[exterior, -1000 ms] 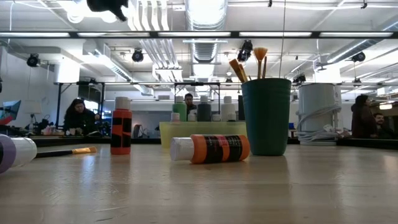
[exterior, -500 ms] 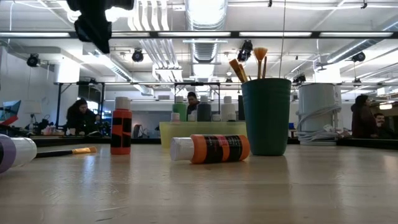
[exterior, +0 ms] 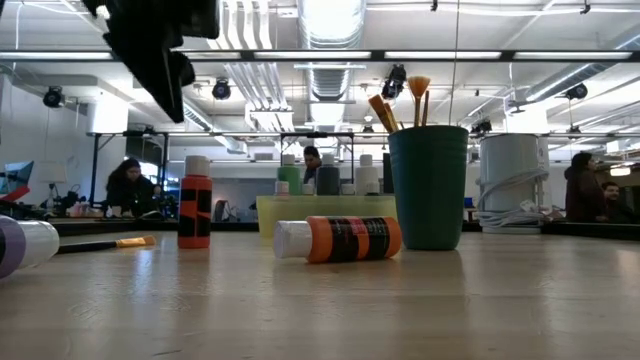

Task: Pick & Place Paint Supplies
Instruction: Put the top orange paint bottle into the yellow bin

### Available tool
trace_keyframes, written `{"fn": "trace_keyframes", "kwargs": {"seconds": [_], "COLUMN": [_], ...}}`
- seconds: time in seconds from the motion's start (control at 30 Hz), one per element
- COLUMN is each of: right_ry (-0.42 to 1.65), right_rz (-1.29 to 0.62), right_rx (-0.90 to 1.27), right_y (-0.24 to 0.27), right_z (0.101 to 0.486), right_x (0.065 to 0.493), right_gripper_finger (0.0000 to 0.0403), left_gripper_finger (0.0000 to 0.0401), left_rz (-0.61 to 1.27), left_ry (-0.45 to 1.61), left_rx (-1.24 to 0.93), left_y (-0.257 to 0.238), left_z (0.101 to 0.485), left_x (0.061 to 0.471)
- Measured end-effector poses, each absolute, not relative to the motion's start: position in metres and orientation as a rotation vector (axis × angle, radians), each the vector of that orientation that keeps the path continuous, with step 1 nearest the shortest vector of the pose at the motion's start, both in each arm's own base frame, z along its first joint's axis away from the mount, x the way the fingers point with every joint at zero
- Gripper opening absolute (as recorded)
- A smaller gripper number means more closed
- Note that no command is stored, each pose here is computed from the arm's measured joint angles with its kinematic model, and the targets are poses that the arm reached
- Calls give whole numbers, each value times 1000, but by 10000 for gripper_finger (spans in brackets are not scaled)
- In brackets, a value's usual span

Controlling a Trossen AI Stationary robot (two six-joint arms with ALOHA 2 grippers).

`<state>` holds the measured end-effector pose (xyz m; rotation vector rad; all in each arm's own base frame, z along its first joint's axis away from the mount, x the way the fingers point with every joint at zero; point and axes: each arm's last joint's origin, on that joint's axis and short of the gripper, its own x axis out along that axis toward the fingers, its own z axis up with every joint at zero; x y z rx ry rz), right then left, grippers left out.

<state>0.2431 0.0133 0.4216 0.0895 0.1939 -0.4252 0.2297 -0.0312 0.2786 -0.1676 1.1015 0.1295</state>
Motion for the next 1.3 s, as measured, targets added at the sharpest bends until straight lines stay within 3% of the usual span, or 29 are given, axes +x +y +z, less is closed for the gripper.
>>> {"fn": "trace_keyframes", "kwargs": {"seconds": [0.27,0.53,0.73,0.93,1.3], "right_ry": [204,209,209,209,210], "right_rz": [-425,-425,-427,-437,-436], "right_rx": [83,82,82,83,78], "right_y": [13,14,13,11,11], "right_z": [419,418,418,418,418], "right_x": [244,244,244,244,244], "right_gripper_finger": [144,164,177,180,153], "left_gripper_finger": [193,193,193,193,193], "left_rz": [106,176,269,221,188], "left_ry": [1200,1273,1256,1215,1205], "left_rx": [-61,-24,-27,-65,-87], "left_y": [-32,-31,-26,-23,-23], "left_z": [253,233,233,235,235], "left_x": [246,259,261,267,269]}}
